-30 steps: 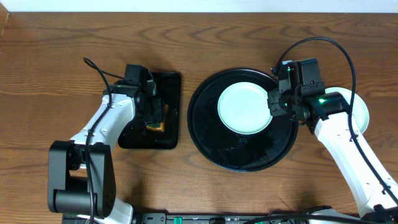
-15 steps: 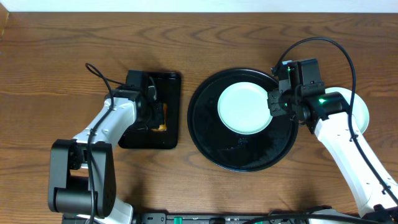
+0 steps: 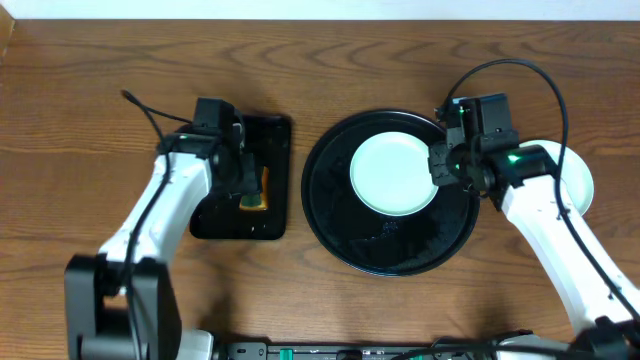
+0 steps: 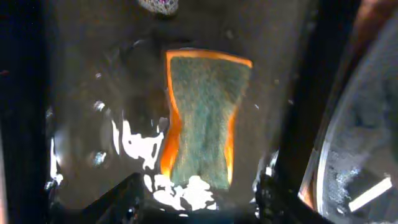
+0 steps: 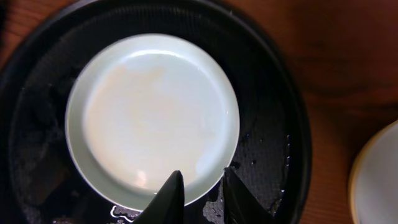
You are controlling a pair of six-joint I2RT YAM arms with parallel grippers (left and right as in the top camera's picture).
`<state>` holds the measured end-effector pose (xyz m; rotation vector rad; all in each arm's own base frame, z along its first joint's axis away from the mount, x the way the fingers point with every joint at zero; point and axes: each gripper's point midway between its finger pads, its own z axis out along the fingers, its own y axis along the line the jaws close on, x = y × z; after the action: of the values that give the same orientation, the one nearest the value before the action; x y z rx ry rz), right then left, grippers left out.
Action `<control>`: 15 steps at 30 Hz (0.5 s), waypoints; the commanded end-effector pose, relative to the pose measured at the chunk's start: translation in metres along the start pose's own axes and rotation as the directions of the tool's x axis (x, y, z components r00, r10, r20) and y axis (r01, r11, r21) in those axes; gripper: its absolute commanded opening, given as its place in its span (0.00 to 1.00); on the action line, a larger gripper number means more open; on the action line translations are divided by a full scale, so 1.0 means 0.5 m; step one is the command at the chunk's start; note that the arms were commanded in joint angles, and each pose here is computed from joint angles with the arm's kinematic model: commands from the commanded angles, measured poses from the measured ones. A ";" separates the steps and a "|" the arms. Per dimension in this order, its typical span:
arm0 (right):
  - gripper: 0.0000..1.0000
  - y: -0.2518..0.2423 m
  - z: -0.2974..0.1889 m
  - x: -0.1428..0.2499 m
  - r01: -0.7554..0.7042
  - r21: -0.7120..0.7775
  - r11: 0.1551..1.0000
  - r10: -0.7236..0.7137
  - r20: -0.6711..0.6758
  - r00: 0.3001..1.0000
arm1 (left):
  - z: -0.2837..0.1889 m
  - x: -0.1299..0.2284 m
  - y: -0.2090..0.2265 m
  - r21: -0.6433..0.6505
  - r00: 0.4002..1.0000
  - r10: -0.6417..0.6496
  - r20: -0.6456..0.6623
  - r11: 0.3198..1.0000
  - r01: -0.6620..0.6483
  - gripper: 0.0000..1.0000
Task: Clean dirty plates on tray and stack at the side
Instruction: 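Lower the sponge into the black rectangular tray and release it with left gripper, then tilt and lift the pale green plate off the round tray with right gripper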
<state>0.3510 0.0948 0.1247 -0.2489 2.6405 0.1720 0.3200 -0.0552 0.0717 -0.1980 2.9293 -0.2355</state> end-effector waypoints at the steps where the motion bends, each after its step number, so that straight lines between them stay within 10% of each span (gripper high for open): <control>1: 0.20 0.003 0.040 0.013 -0.009 -0.005 1.000 0.009 -0.056 0.998 | -0.024 0.005 0.002 -0.003 1.000 -0.028 -0.001 1.000 0.028 0.62; 15: 0.22 -0.043 0.204 0.086 -0.191 0.067 0.979 0.201 -0.229 0.952 | -0.018 0.049 0.014 -0.028 0.995 -0.051 -0.082 0.998 0.049 0.62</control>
<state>0.3596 0.0929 0.0196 -0.1396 2.8831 0.1498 0.2960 -0.0526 0.0765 -0.2490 3.0051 -0.2229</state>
